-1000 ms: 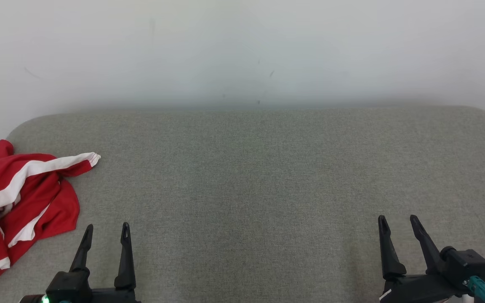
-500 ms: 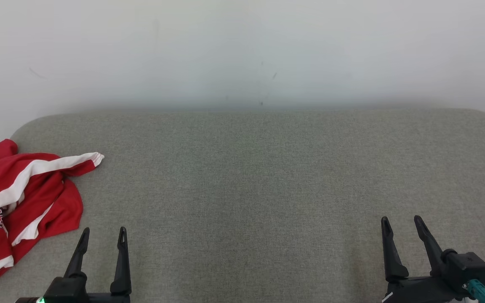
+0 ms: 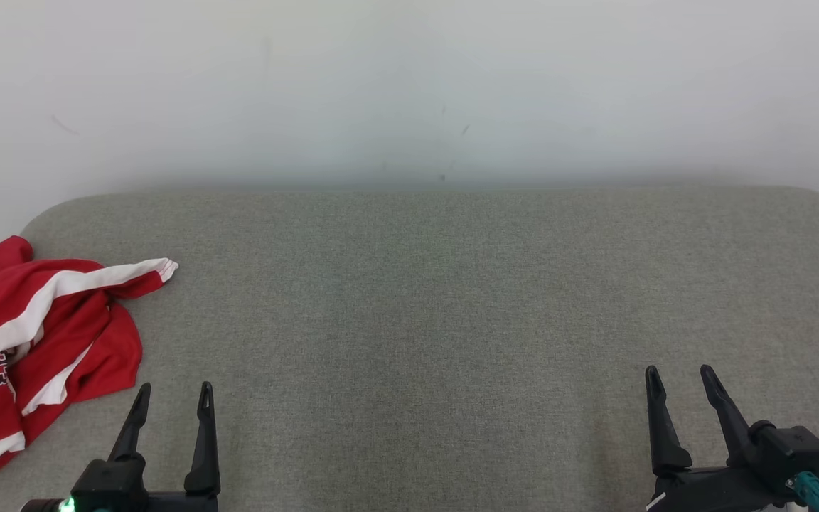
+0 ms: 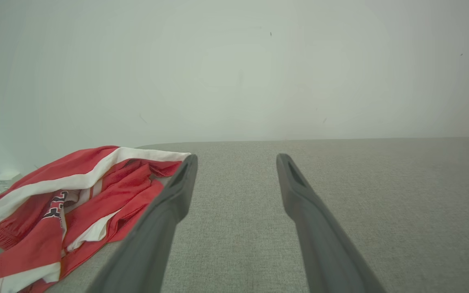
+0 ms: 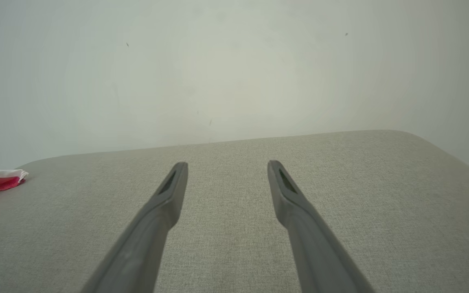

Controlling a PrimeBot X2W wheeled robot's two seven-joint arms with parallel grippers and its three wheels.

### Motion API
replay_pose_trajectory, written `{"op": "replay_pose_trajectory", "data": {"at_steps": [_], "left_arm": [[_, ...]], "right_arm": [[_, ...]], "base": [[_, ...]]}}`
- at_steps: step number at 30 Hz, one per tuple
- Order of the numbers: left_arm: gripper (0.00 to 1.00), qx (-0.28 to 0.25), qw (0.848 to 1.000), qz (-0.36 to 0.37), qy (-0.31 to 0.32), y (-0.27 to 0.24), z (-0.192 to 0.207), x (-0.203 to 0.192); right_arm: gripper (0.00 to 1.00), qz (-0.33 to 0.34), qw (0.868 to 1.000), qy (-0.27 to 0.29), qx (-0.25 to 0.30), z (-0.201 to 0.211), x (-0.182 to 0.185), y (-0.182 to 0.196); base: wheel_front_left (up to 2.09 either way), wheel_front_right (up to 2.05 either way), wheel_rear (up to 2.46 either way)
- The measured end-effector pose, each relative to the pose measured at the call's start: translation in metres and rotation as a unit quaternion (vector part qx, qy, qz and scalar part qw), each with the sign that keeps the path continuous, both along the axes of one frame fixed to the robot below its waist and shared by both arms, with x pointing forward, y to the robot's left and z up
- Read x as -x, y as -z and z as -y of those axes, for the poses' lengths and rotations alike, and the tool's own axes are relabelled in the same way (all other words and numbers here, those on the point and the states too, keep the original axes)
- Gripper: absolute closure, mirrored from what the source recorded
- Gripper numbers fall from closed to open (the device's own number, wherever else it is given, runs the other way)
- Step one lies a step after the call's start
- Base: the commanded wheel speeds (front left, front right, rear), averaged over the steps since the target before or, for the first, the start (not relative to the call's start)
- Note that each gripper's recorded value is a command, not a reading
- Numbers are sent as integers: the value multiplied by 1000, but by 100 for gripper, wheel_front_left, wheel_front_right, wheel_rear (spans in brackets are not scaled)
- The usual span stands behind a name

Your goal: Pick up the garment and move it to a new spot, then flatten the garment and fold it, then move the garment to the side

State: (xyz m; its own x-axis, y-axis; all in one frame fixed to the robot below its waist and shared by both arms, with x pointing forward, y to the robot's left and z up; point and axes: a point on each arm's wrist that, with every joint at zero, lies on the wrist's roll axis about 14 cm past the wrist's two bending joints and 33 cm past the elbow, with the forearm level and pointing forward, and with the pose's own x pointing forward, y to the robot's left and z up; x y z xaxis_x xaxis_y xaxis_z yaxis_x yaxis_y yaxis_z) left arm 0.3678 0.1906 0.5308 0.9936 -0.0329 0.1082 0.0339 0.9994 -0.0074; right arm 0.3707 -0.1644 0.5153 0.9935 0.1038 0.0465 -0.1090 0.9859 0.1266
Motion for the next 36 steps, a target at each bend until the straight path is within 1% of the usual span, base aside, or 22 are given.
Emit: {"op": "replay_pose_trajectory", "data": {"at_steps": [13,26,36], "left_arm": [[0,0,1000,-6,-6,2,-3,1],[0,-2,1000,-10,-12,5,-7,3],[0,-2,999,-13,-50,7,-30,16]], "right_arm": [[0,-6,1000,0,-13,0,0,0],[0,-11,1000,-5,-13,-3,-1,3],[0,-20,999,-38,-19,-26,-8,8]], "base": [[0,0,0],[0,0,0],[0,0,0]]}}
